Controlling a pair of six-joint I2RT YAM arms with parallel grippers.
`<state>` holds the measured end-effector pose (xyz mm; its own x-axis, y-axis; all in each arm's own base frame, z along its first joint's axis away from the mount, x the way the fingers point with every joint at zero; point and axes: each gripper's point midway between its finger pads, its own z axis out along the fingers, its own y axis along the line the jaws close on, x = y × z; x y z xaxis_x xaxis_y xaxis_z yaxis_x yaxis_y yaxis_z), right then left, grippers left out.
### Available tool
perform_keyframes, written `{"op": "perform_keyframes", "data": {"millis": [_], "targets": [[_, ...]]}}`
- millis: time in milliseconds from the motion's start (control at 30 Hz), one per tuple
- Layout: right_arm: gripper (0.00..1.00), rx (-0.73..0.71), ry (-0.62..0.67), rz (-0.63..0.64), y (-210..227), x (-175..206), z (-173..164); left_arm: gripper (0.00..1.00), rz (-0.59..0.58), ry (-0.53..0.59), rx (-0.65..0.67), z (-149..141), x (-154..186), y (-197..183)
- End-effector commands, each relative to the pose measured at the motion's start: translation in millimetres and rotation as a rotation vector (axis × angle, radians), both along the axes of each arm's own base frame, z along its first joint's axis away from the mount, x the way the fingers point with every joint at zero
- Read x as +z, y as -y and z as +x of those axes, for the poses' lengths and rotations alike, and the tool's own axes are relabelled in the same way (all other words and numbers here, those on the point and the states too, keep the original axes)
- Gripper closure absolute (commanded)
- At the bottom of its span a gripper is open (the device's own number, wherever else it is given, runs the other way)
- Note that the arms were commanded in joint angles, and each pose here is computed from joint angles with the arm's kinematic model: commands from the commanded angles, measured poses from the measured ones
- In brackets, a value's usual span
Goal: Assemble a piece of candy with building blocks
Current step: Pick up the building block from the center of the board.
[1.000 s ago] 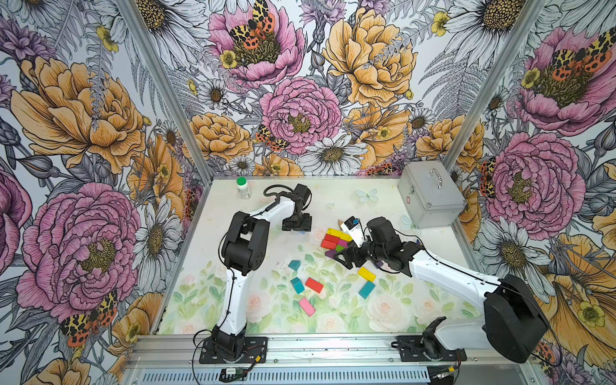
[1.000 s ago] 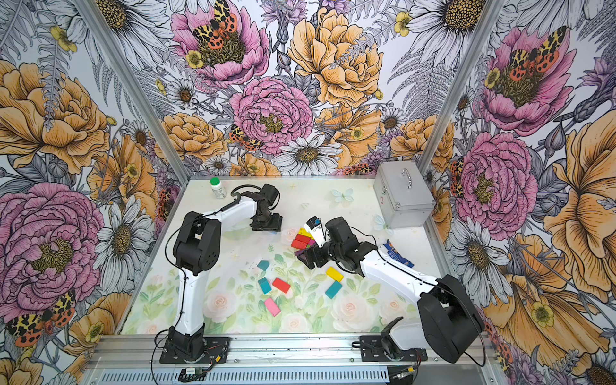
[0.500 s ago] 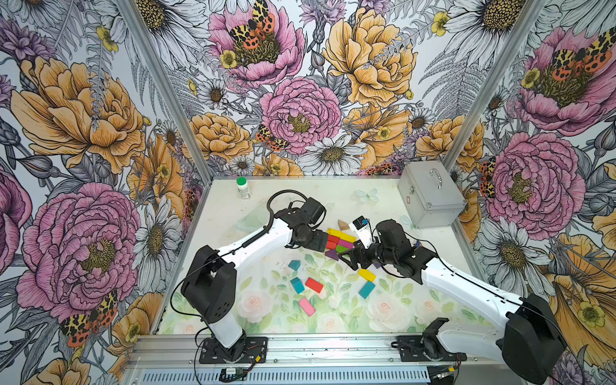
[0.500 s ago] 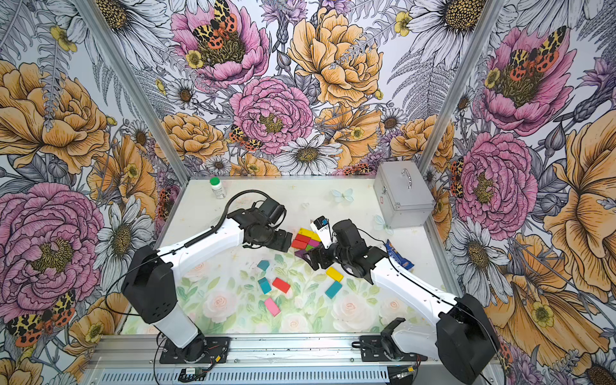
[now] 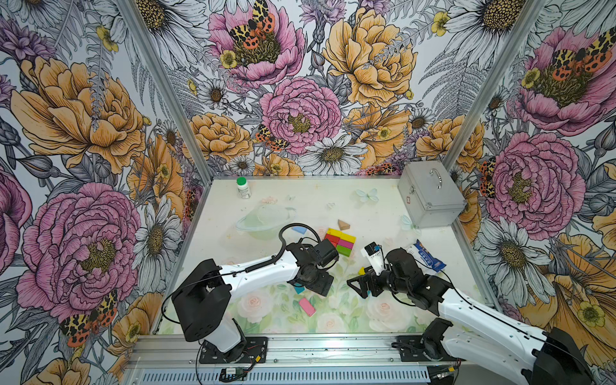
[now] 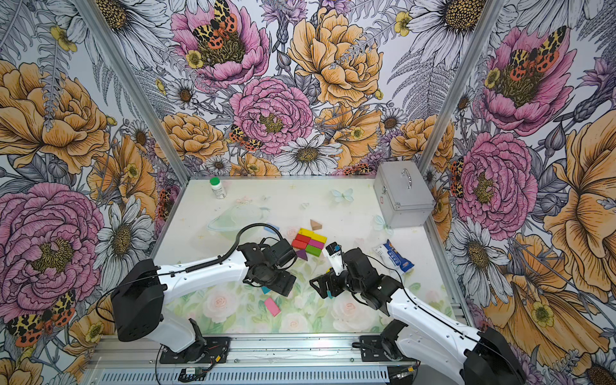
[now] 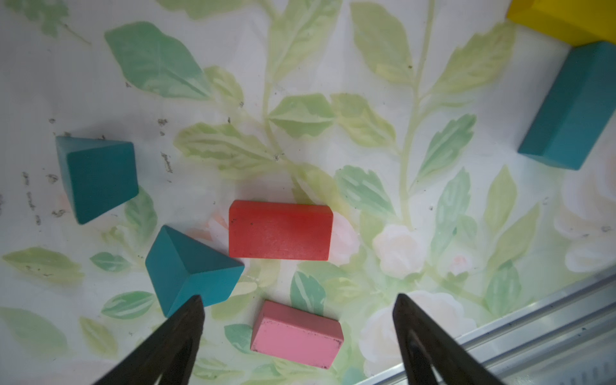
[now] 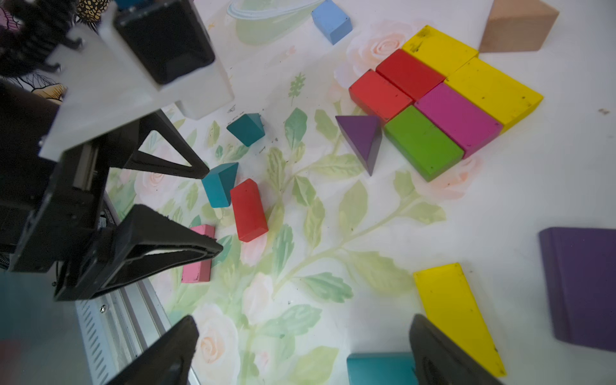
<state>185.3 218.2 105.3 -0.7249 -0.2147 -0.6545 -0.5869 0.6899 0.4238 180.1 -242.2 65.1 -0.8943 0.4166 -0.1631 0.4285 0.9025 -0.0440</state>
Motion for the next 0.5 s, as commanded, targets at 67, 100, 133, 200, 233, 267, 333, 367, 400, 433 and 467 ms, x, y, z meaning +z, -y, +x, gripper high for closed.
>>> {"op": "perform_keyframes", "data": {"millis": [67, 100, 133, 200, 233, 267, 333, 367, 400, 433, 467], "targets": [[0.0, -0.022, 0.049, 0.036, -2.1, 10.5, 2.9, 0.15, 0.051, 0.014, 0.015, 14.4, -12.6, 1.5], [0.0, -0.019, 0.054, 0.032, -2.0, 10.7, 3.3, 0.15, 0.062, 0.011, 0.014, 16.7, -16.1, 1.5], [0.0, -0.018, 0.06, 0.026, -1.8, 10.3, 4.1, 0.16, 0.073, 0.009, 0.016, 19.2, -19.0, 0.8], [0.0, -0.007, 0.08, 0.013, -3.2, 12.7, 7.6, 0.17, 0.084, 0.003, 0.024, 25.7, -24.9, -0.2], [0.0, -0.002, 0.084, 0.008, -4.4, 13.6, 9.0, 0.18, 0.082, -0.006, 0.028, 27.0, -28.0, -0.1], [0.0, 0.005, 0.088, 0.002, -6.1, 14.3, 10.8, 0.19, 0.076, -0.014, 0.035, 28.8, -30.4, 0.0], [0.0, 0.011, 0.086, -0.008, -8.5, 14.1, 13.7, 0.21, 0.069, -0.021, 0.038, 30.0, -32.3, 0.6], [0.0, 0.012, 0.081, -0.016, -9.2, 12.2, 15.0, 0.23, 0.067, -0.024, 0.037, 29.7, -32.9, 1.2], [0.0, 0.015, 0.082, -0.023, -9.8, 11.5, 16.2, 0.24, 0.067, -0.029, 0.037, 29.6, -33.8, 1.0], [0.0, 0.018, 0.081, -0.027, -10.3, 10.7, 16.9, 0.25, 0.067, -0.033, 0.034, 28.8, -34.9, 1.2], [0.0, 0.021, 0.083, -0.03, -11.1, 10.6, 17.7, 0.28, 0.069, -0.039, 0.032, 27.8, -36.3, 1.2]]}}
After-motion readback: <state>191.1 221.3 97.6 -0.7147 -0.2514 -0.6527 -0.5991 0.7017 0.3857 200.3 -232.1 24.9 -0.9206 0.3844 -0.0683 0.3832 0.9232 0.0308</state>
